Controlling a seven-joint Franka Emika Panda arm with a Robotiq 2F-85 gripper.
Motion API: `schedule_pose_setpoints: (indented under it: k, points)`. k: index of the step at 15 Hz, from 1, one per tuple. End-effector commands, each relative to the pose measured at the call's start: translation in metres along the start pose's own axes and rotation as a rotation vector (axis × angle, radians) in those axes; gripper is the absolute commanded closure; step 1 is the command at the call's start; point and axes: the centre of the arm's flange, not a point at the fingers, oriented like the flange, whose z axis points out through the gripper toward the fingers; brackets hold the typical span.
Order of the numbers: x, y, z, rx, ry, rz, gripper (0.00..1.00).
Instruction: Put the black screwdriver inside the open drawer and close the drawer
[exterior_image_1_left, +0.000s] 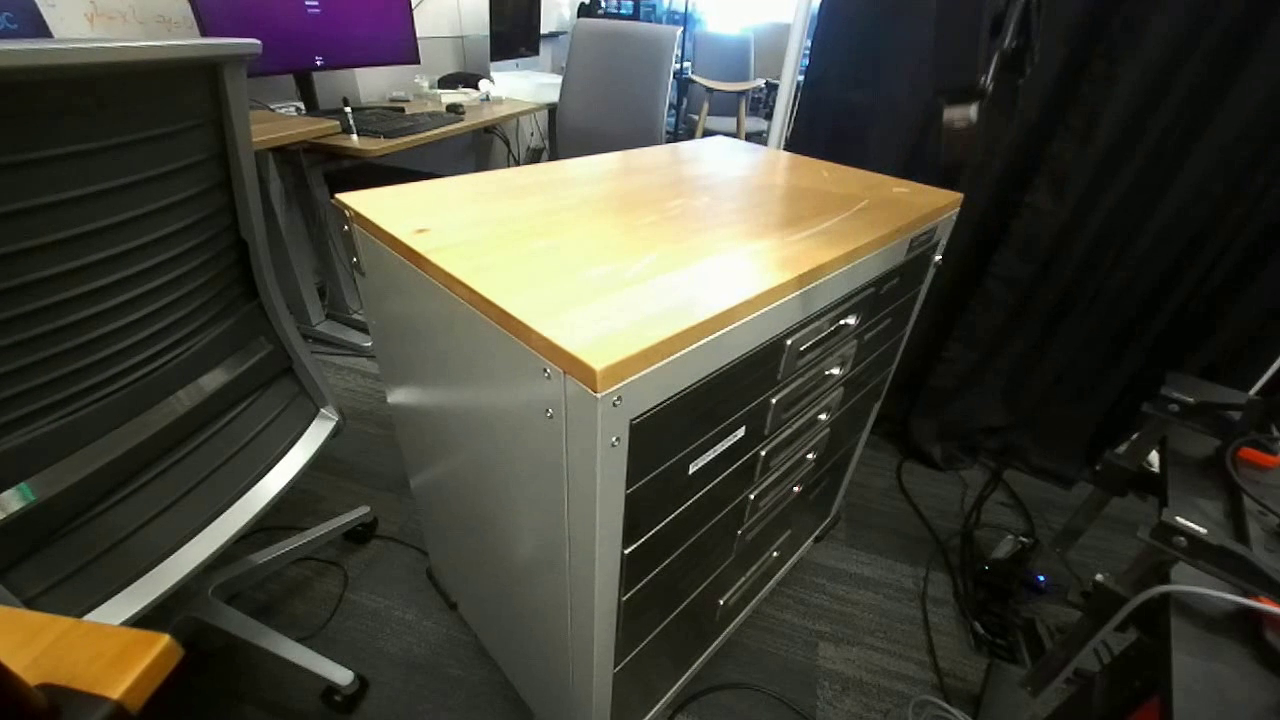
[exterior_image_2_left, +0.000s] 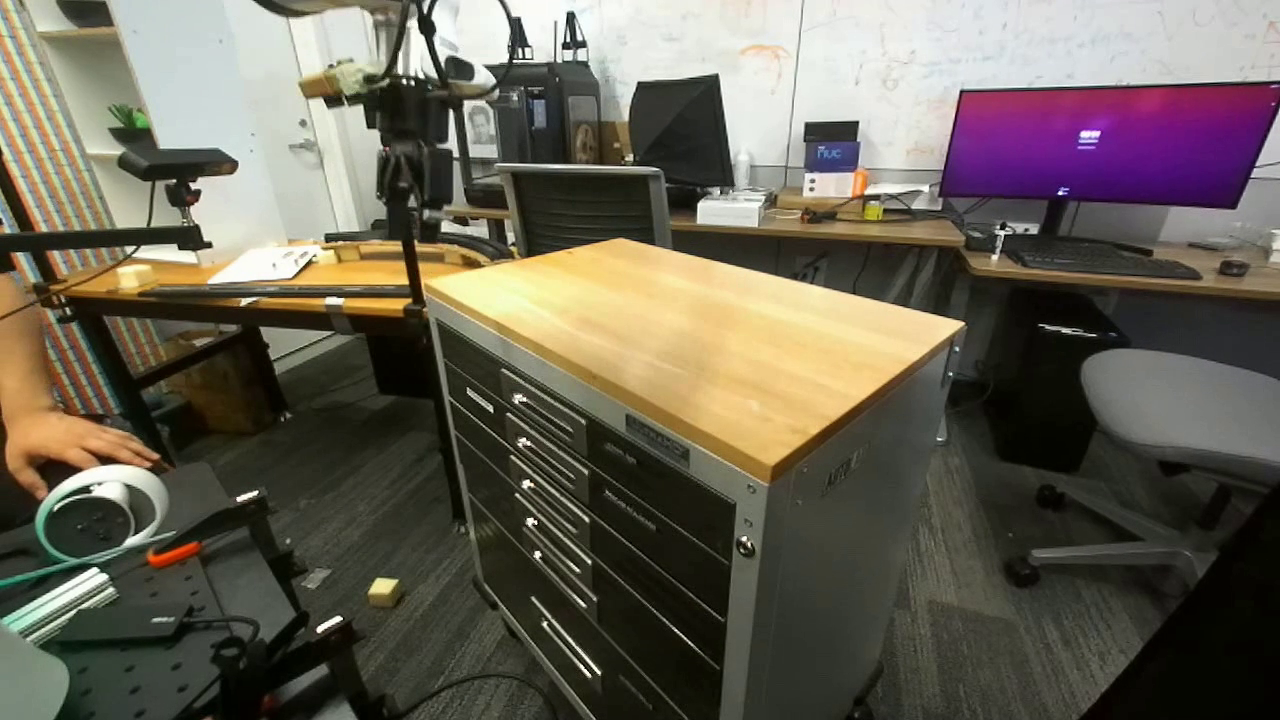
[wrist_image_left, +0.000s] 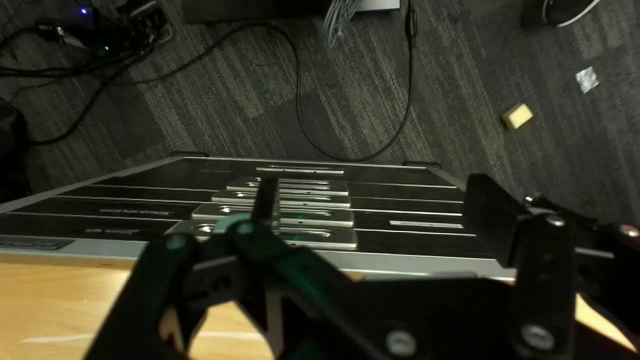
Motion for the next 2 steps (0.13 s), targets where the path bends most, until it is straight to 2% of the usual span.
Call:
schedule_pose_setpoints:
  k: [1, 2]
  points:
    - [-0.005, 0.000, -0.021, 0.006, -0.005, -0.028, 0.01]
    - [-0.008, 0.001, -0.039, 0.010, 0.000, -0.045, 0.00]
